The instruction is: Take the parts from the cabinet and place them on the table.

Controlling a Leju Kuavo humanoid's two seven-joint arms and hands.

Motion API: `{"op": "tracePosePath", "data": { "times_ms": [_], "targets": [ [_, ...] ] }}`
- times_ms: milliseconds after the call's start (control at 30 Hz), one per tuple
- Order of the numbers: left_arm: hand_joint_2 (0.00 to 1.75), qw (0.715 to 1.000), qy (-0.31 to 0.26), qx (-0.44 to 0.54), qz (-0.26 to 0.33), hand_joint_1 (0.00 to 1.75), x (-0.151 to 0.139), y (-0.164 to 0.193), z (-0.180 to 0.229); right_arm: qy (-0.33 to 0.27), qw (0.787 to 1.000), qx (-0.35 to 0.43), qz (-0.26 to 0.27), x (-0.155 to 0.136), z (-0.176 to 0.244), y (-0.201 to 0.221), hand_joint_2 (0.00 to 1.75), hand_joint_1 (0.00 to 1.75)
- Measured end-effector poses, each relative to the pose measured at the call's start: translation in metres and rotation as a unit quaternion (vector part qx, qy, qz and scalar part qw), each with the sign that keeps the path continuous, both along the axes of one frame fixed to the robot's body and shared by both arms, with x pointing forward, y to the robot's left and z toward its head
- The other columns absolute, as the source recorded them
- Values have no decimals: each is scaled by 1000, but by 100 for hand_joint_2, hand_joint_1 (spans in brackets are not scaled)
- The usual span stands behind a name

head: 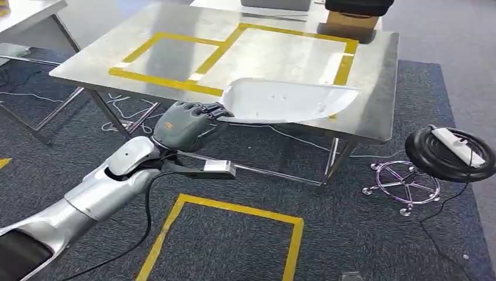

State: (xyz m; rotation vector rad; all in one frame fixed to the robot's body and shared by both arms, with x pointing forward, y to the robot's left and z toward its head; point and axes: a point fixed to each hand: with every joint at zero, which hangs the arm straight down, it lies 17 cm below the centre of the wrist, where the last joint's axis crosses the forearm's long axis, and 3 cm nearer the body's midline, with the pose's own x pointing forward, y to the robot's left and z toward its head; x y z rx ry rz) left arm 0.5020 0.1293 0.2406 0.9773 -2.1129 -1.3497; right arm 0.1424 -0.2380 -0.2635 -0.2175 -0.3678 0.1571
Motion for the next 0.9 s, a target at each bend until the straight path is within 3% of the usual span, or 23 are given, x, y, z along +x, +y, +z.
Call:
{"op": "tracePosePath", "data": {
  "times_ms": [900],
  "targets": [
    [175, 1000, 3, 1, 4, 175, -1, 5, -5, 1, 1000, -2, 2, -2, -1, -2, 175, 0]
  ]
}}
